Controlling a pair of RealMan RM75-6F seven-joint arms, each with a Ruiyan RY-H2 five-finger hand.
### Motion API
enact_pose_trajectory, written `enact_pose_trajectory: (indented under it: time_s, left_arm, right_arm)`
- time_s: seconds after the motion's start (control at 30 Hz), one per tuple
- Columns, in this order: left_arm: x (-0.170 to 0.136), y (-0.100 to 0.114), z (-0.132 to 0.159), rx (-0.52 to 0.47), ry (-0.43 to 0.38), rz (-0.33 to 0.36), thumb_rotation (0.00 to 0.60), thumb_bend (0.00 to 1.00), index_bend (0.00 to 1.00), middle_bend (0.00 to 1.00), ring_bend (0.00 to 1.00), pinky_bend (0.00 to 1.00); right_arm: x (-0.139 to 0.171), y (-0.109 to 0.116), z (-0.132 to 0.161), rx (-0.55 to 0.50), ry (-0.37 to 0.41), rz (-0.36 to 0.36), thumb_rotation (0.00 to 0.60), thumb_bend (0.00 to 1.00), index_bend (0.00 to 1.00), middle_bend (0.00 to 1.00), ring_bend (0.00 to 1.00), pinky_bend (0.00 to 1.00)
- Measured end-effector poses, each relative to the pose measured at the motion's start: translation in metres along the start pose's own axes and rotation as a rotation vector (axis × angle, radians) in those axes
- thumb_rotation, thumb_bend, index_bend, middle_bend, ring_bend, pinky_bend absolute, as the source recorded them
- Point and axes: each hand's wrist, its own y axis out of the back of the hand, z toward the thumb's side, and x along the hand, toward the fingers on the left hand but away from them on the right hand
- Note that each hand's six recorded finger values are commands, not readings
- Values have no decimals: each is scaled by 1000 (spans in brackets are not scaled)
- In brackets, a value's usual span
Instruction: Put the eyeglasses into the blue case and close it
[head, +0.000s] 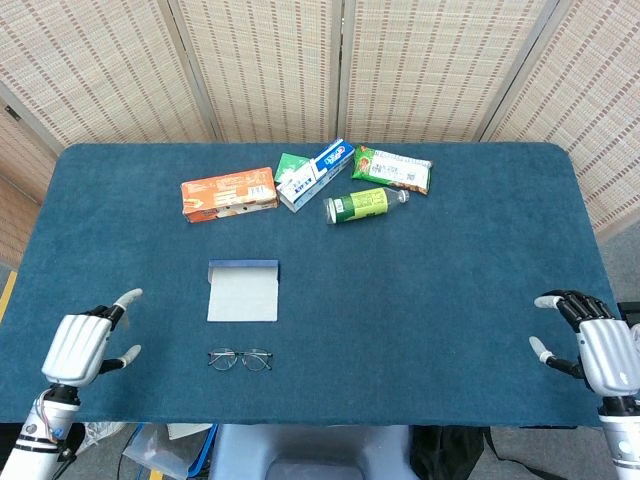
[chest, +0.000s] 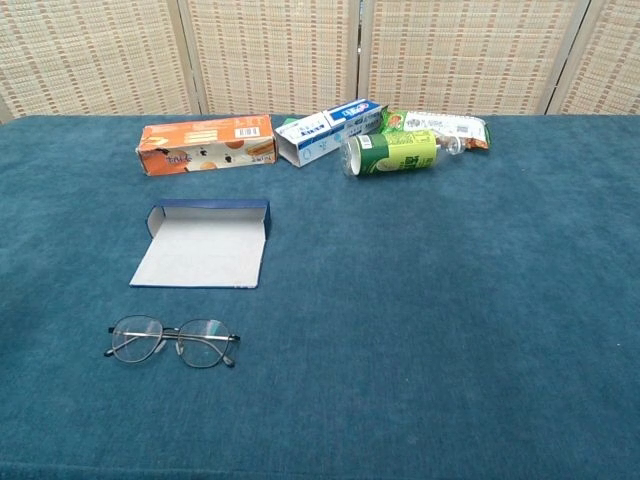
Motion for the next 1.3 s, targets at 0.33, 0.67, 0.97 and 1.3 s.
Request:
enact_pose_trajectory:
  time_s: [0.33,0.67,0.97,1.3]
  left_arm:
    - [25,-12,57,25,-217,-93,600,179,303,1000,986,1000]
    - [38,-38,109,42,-363,-149,600,179,288,1000,1000,1000]
    - [53,-67,128,74,-378,-204,600,179,274,1000,1000,1000]
    - [60,-93,140,88,-368,-263,600,179,267,1000,1000,1000]
  right_arm:
    - [1,0,-2,4,-10,4,600,248,326,298,229,231]
    - [0,-3,-2,7,-16,22,600,248,326,298,229,230]
    - [-1,-3,-2,11,-22,27,600,249,326,298,229,230]
    - [-2,-2,-1,16,-23,32,600,249,326,298,229,230]
